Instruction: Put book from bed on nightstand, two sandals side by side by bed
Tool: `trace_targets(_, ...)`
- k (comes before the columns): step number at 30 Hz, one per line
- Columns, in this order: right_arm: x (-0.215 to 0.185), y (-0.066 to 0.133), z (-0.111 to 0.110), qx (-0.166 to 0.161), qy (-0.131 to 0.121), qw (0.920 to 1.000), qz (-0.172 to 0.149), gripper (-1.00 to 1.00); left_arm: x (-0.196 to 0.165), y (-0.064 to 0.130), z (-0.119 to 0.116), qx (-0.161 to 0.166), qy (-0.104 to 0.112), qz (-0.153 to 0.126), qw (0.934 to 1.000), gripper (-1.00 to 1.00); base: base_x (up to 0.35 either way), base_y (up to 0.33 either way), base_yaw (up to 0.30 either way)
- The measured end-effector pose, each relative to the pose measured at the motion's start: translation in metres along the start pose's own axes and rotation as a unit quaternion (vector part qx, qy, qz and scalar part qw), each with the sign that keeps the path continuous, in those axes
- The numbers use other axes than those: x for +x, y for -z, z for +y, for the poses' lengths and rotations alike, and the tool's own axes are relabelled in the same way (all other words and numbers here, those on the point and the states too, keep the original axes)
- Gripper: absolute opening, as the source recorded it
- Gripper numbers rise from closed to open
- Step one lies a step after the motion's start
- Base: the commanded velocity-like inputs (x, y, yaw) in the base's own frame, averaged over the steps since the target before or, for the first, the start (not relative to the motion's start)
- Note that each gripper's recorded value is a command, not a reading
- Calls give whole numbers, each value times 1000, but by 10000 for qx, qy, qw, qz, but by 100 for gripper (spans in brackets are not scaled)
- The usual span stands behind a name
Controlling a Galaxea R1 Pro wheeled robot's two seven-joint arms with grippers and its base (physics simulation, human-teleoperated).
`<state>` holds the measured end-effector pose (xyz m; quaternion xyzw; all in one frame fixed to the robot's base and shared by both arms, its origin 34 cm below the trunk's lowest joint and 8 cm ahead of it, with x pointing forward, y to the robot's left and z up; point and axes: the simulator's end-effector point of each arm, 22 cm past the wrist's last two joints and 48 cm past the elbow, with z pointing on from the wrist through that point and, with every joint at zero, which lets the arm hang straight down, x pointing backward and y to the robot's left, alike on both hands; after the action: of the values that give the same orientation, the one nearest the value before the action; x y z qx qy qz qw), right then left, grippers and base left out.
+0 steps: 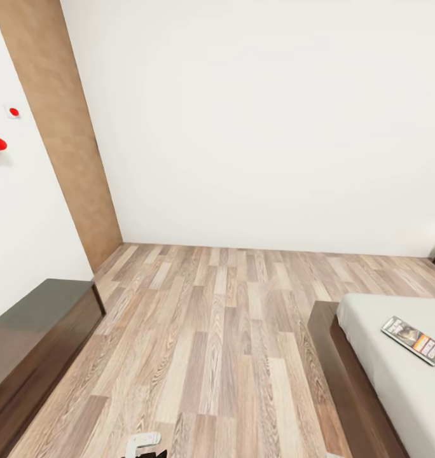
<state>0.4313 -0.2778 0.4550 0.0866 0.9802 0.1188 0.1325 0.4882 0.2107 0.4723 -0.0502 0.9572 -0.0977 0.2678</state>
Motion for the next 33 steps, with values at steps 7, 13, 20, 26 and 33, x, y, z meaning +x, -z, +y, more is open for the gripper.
trace_targets(7, 0, 0, 0, -2, -11, 10000, -7, 100, 0, 0, 1, -5, -1, 0, 10000, 100, 332, 0, 0)
trace_targets(13, 0, 0, 0, -2, -12, 10000, -6, 100, 0, 0, 0, -3, 0, 0, 10000, 100, 332, 0, 0)
trace_targets(20, 0, 0, 0, 0, -2, 10000, -3, 100, 1, 0, 0, 2, 1, 6, 10000, 100, 332, 0, 0)
trace_targets(26, 0, 0, 0, 3, 14, 10000, 1, 100, 5, 0, -2, 14, 13, 54, 10000, 100, 332, 0, 0)
trace_targets(33, 0, 0, 0, 0, 16, 10000, 3, 100, 6, 0, -2, 17, 15, 60, 10000, 100, 332, 0, 0)
